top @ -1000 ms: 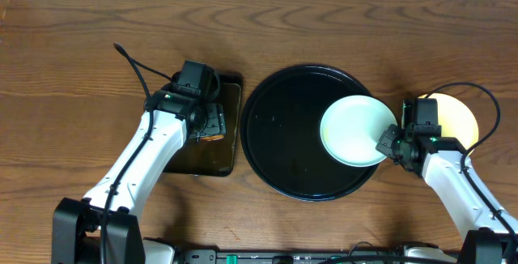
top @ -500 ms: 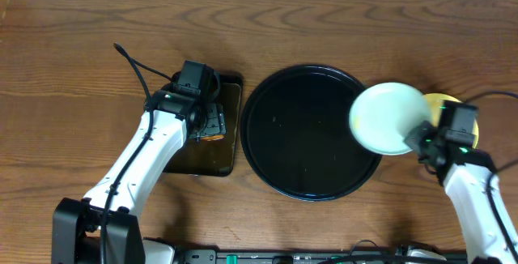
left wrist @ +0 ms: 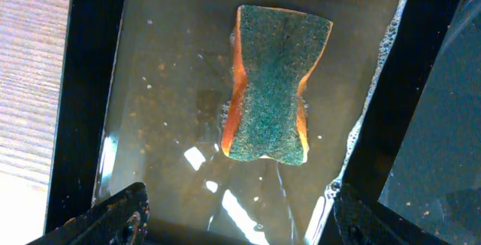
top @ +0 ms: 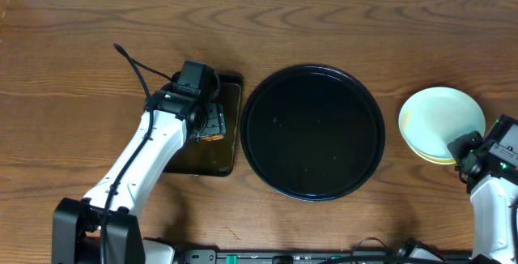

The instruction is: Clean dirty plates on tray and stack at the side

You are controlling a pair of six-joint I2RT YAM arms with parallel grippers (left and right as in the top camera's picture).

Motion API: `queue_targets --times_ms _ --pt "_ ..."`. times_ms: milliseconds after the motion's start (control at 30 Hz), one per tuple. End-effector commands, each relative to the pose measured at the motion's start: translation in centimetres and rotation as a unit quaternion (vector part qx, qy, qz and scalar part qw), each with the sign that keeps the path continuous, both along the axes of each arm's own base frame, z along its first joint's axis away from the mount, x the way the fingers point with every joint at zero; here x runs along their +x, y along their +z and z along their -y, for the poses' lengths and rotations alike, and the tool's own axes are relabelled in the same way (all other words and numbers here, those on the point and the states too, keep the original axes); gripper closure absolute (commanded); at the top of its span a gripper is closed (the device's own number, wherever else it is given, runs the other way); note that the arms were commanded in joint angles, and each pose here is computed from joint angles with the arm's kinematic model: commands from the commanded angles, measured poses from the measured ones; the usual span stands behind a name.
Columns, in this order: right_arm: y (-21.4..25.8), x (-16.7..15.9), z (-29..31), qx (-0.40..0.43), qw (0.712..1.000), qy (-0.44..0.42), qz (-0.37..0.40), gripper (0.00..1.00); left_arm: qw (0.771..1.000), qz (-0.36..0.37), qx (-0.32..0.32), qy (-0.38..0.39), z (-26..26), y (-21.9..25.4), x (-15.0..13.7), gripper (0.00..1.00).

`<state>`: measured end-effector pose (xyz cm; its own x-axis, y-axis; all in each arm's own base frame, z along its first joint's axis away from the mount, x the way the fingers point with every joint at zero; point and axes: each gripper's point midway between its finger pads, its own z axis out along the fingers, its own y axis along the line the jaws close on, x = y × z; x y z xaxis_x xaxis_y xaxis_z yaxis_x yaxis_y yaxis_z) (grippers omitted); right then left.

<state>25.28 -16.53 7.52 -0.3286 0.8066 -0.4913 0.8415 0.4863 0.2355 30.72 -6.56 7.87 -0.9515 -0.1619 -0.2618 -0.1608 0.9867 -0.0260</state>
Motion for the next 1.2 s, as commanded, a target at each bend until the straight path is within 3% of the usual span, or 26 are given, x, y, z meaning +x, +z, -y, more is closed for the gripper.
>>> queue_targets --times_ms 0,100,167,267,400,500,533,600,633,833,1000,1167 --pt "1.2 0.2 1.2 -0.014 1.0 -0.013 0.017 0.99 1.0 -0.001 -0.002 0.005 0.0 0.0 -0.1 0.2" --pt "1.3 0.1 1.7 -0.019 0.999 -0.021 0.02 0.9 1.0 -0.001 -0.002 0.005 0.0 0.0 -0.1 0.2" --pt "1.3 0.1 1.7 -0.019 0.999 -0.02 0.021 0.73 1.0 -0.001 -0.002 0.005 0.0 0.0 -0.1 0.2" --pt "1.3 0.4 1.2 -0.012 1.0 -0.003 0.024 0.7 1.0 -0.001 -0.002 0.005 0.0 0.0 -0.1 0.2" --pt "1.5 2.8 -2.8 0.044 0.989 0.128 0.065 0.68 1.0 -0.001 -0.002 0.005 0.0 0.0 -0.1 0.2" --pt "1.9 4.2 -6.7 0.064 0.965 0.238 0.084 0.58 1.0 -0.001 -0.001 0.005 -0.1 0.0 -0.1 0.19" --pt "2.0 4.5 -8.1 0.066 0.955 0.275 0.086 0.52 1.0 0.001 -0.002 0.006 -0.1 0.0 0.0 0.19" --pt "1.9 4.8 -10.3 0.062 0.94 0.326 0.08 0.29 1.0 0.006 0.006 0.008 -0.4 0.1 0.2 0.19" --pt "1.8 5.1 -12.6 0.051 0.922 0.378 0.07 0.02 1.0 0.01 0.015 0.01 -0.6 0.2 0.4 0.19" --pt "2.5 4.9 -16.9 0.001 0.89 0.455 0.003 0.01 0.999 -0.009 0.022 0.022 -1.9 1.1 -0.1 0.19" --pt "4.2 3.4 -19.8 -0.02 0.866 0.497 -0.057 0.01 0.996 -0.072 0.031 0.04 -3.5 1.4 -3.1 0.19" --pt "4.7 2.0 -20.3 -0.034 0.865 0.495 -0.072 0.01 0.999 -0.052 0.01 0.009 -2.5 2.9 -4.2 0.19"
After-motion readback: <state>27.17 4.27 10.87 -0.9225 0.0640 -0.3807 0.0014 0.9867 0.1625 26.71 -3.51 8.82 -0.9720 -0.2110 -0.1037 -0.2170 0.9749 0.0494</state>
